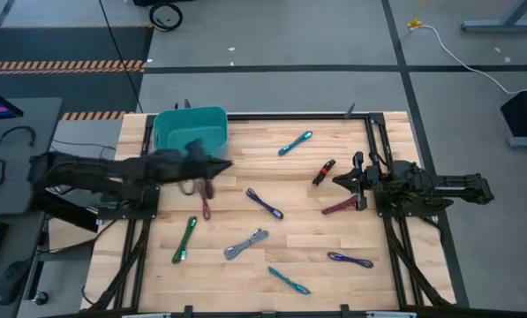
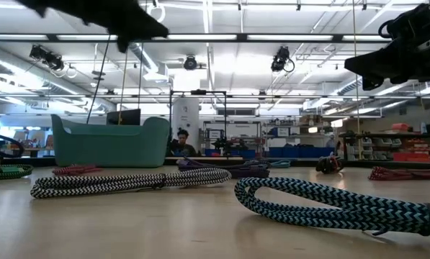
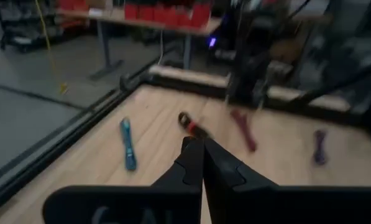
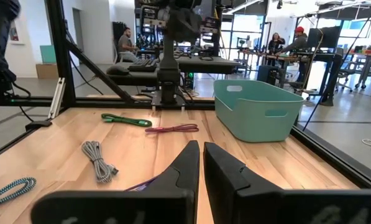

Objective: Pick and place USB-C Cables
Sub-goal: Put the top purple charger cable into the green bin

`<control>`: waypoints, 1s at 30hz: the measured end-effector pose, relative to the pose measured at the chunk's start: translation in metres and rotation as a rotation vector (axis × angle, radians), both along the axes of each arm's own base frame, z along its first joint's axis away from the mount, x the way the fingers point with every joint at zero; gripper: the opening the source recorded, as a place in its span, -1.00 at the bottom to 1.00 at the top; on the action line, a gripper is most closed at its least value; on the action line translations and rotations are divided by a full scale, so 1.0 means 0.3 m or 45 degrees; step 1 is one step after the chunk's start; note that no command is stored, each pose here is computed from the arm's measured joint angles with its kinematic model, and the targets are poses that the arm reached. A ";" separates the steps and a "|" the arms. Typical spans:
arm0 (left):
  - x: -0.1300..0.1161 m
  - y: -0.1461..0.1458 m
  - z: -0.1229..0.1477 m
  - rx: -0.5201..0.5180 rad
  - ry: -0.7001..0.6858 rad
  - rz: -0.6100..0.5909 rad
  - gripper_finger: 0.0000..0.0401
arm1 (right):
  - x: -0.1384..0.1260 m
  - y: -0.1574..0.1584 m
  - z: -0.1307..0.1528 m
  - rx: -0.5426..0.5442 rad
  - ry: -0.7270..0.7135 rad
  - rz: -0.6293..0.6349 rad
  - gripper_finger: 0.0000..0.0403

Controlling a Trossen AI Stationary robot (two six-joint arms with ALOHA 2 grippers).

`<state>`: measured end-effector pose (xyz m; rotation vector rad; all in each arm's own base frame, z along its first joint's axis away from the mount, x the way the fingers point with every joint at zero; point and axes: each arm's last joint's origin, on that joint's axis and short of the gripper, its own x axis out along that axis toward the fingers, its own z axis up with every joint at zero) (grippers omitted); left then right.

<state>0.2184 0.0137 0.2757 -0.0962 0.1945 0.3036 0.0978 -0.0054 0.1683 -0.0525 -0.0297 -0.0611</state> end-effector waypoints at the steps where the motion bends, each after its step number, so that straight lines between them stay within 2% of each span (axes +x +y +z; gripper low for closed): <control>1: 0.032 0.005 -0.009 -0.001 0.064 -0.023 -0.95 | 0.000 0.000 0.000 0.000 0.000 0.000 -0.85; 7: 0.235 0.005 -0.085 -0.016 0.307 -0.438 -0.90 | 0.000 0.000 0.000 0.000 0.000 0.001 -0.85; 10: 0.322 -0.001 -0.148 0.006 0.442 -0.535 -0.86 | 0.000 0.000 0.000 0.000 0.000 0.000 -0.85; 15: 0.443 0.001 -0.255 0.170 0.718 -0.670 -0.66 | 0.000 0.000 0.000 0.000 0.000 0.000 -0.85; 20: 0.513 0.004 -0.354 0.209 0.958 -0.812 -0.33 | 0.000 0.000 0.000 0.000 0.000 0.000 -0.85; 23: 0.539 0.007 -0.410 0.257 1.045 -0.857 -0.20 | 0.000 0.000 0.000 0.000 0.000 0.000 -0.85; 27: 0.556 0.011 -0.472 0.290 1.104 -0.858 -0.20 | 0.000 0.000 0.000 0.000 0.000 0.000 -0.85; 30: 0.558 0.011 -0.492 0.264 1.132 -0.844 -0.32 | 0.000 0.000 0.000 0.000 -0.001 0.000 -0.85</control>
